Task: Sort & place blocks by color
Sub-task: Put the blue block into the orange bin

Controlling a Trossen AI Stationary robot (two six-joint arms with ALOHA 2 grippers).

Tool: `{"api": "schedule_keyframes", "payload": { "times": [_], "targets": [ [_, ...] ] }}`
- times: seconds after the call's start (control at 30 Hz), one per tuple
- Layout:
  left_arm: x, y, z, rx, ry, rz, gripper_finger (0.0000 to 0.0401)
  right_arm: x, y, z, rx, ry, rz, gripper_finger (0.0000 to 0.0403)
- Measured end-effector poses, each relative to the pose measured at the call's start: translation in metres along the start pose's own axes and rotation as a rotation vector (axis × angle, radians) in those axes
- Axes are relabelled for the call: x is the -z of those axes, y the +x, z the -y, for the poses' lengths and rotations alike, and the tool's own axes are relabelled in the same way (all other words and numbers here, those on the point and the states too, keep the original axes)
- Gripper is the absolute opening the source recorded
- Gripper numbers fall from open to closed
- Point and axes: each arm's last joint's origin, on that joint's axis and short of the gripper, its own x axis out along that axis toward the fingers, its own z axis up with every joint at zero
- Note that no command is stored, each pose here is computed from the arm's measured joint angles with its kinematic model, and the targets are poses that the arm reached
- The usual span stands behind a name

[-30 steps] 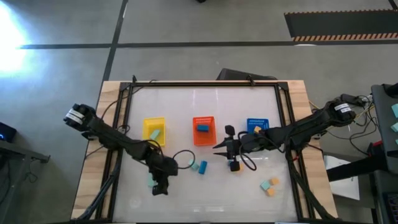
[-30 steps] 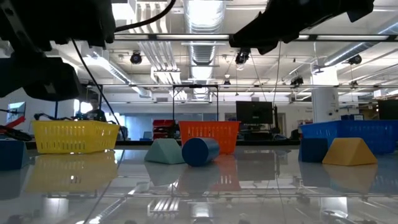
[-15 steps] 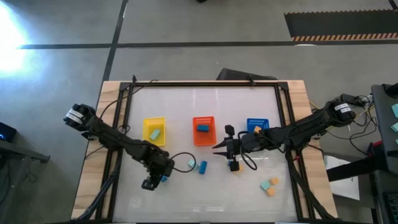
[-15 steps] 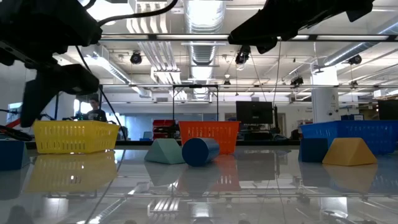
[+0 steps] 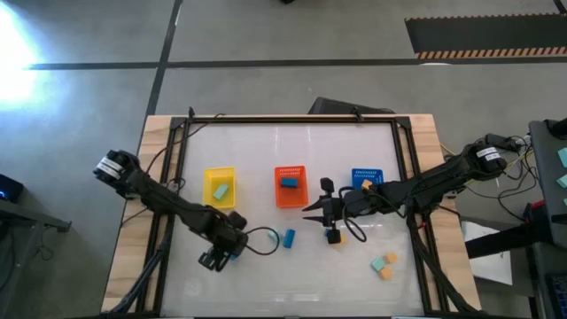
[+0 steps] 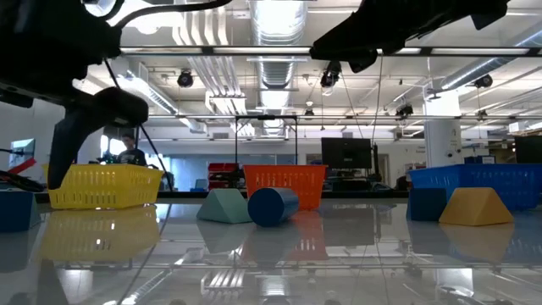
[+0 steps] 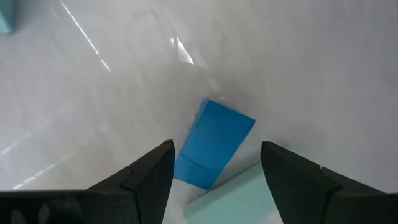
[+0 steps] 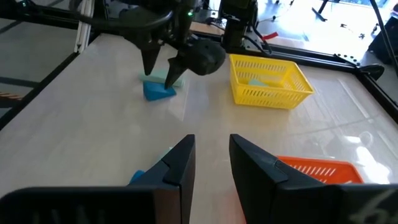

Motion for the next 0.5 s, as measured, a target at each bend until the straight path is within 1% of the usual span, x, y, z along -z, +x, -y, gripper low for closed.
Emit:
{"api": "schedule_keyframes", "payload": {
  "times": [0.13,0.3,0.5],
  "targets": [
    [-0.002,0.009,0.003,0.004,0.046,-0.014,0.0222,0.000,0.000,0.000,0.000,0.000,0.000,0.0087],
    [-0.007,0.021,0.001,-0.003,0.048,0.001,0.0222,0.000,0.000,0.000,0.000,0.000,0.000,0.0081],
    [-0.007,0.028,-0.001,-0.030,0.047,-0.019,0.0222,0.000,0.000,0.000,0.000,0.015,-0.001,0.0081]
  ]
}}
